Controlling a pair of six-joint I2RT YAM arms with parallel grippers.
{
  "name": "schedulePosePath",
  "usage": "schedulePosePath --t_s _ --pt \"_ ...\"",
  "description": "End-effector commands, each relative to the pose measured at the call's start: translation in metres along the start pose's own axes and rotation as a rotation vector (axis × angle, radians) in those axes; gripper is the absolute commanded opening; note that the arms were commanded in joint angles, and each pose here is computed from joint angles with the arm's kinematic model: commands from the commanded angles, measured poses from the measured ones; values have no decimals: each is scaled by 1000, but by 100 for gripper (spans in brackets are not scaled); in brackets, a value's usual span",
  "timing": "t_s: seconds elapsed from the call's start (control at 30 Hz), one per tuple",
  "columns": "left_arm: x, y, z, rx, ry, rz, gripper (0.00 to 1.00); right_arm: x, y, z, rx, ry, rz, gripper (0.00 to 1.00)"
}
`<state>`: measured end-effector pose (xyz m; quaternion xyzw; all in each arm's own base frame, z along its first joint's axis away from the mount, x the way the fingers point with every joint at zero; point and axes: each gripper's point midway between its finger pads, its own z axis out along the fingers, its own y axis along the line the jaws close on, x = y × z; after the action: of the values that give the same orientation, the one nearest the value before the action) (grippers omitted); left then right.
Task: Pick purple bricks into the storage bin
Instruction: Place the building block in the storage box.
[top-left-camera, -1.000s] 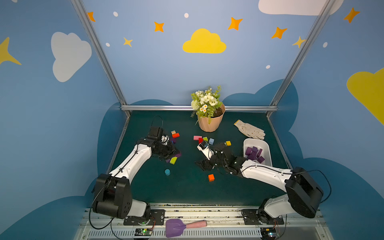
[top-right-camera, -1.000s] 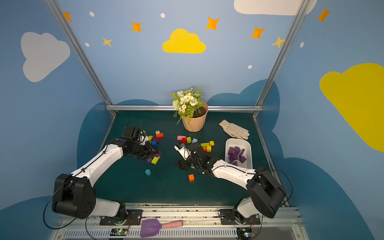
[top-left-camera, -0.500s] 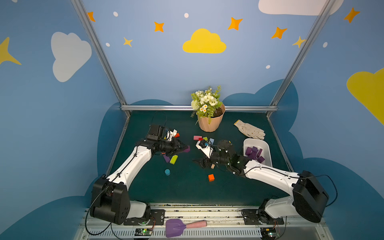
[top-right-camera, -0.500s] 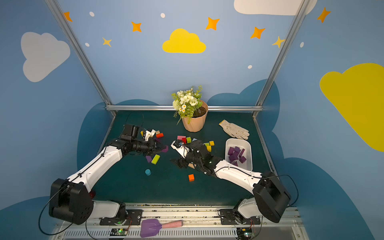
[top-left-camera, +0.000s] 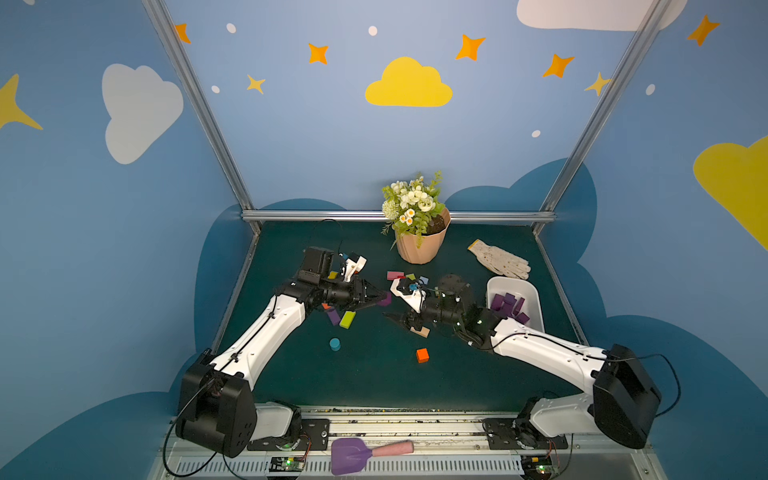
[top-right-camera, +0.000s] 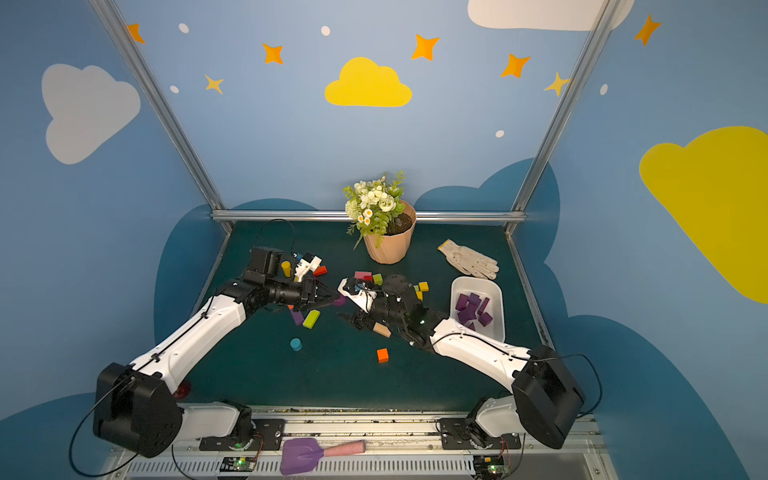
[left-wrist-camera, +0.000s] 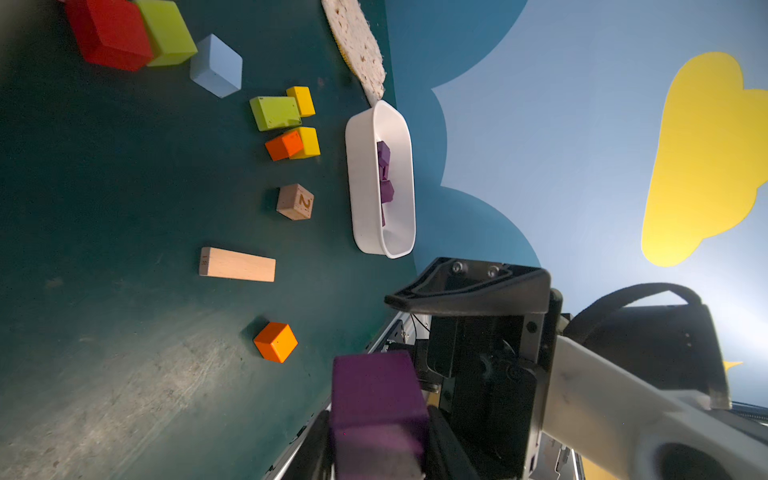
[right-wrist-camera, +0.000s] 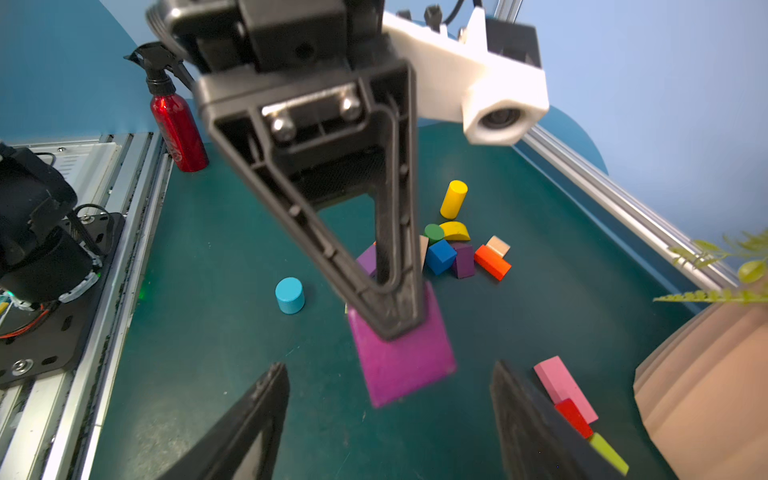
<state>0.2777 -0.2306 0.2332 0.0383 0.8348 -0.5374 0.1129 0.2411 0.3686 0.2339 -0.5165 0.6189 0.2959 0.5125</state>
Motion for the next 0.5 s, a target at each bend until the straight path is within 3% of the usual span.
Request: schedulePosePath --t_s 0.0,0.47 --pt "1 -17 -1 41 9 79 36 -20 -4 -1 1 -45 -60 77" --pt "7 -26 -1 78 37 108 36 -14 5 4 -54 -3 -68 62"
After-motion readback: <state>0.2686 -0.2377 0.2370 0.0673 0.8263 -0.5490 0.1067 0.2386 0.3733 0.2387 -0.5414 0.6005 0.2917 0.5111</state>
